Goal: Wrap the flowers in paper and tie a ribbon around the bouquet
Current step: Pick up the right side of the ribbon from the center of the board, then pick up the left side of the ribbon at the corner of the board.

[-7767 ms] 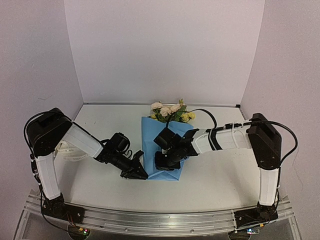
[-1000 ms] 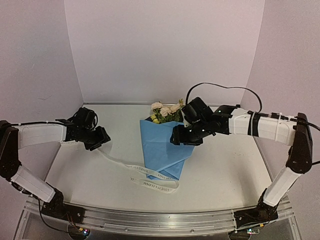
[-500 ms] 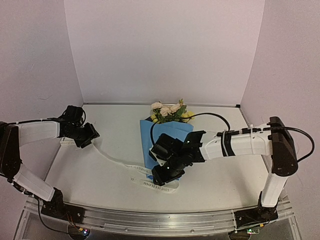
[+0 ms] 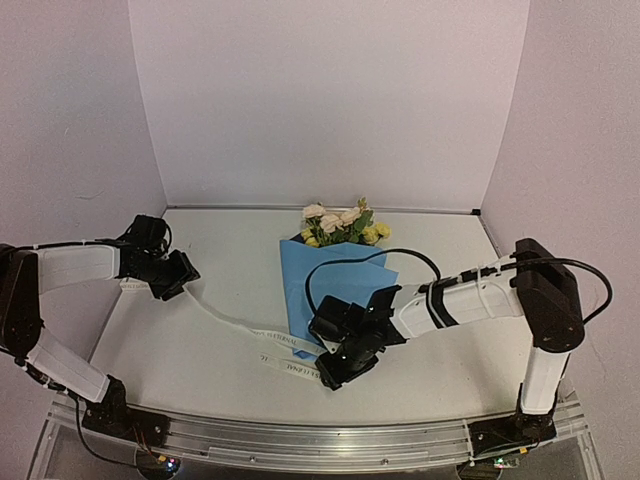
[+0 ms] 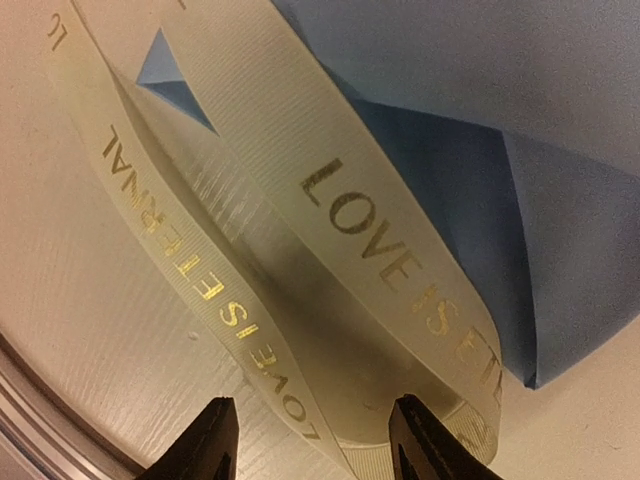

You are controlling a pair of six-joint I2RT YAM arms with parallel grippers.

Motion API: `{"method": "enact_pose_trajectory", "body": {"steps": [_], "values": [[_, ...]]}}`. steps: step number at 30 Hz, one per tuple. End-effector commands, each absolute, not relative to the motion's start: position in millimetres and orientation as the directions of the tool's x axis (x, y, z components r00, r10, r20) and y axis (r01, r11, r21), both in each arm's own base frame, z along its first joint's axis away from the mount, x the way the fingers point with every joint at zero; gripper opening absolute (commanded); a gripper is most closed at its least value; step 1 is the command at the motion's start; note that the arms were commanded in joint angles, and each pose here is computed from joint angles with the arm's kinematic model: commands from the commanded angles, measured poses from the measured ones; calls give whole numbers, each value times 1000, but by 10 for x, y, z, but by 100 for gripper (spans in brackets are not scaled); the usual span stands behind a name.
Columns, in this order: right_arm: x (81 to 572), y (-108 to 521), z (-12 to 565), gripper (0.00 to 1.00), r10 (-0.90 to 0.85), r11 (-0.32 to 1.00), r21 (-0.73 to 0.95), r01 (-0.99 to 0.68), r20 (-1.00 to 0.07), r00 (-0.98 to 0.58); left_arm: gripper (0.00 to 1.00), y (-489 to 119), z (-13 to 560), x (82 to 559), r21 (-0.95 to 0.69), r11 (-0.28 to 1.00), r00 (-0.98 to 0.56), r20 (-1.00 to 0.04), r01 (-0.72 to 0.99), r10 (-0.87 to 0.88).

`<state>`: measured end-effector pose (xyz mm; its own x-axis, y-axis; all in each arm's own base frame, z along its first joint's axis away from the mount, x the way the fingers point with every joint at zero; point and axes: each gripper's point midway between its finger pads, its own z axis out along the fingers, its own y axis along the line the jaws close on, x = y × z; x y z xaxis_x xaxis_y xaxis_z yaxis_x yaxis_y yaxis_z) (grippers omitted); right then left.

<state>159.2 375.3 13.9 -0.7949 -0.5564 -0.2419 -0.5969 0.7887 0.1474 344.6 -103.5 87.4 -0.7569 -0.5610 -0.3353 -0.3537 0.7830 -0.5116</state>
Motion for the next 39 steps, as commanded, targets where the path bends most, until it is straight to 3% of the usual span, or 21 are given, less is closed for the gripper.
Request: {"method": "enact_pose_trajectory", "body": {"steps": [1,6,10,12,21,28,39], "values": [[1637,3784,-11,54,-574,782,113,-613,-255,-778,57,-1013,974,3454,-528,782,-743,-365,-331,-561],[1623,3747,-34,44,-569,793,92,-603,-244,-785,57,-947,962,3414,-518,778,-730,-365,-356,-578],[1611,3623,91,11,-540,813,85,-576,-258,-801,59,-777,914,3373,-521,744,-686,-356,-418,-635],[1617,3543,215,0,-519,825,82,-559,-281,-807,59,-688,879,3371,-521,726,-662,-352,-448,-662],[1861,2959,1035,0,-365,911,18,-413,-437,-822,63,-352,718,3601,-511,657,-562,-352,-555,-748],[2067,2429,1276,0,-203,970,19,-243,-489,-848,62,-335,631,3984,-508,646,-547,-353,-569,-759],[2256,2020,1533,0,-124,988,16,-157,-535,-836,55,-310,420,4218,-478,625,-536,-326,-617,-779]]}}
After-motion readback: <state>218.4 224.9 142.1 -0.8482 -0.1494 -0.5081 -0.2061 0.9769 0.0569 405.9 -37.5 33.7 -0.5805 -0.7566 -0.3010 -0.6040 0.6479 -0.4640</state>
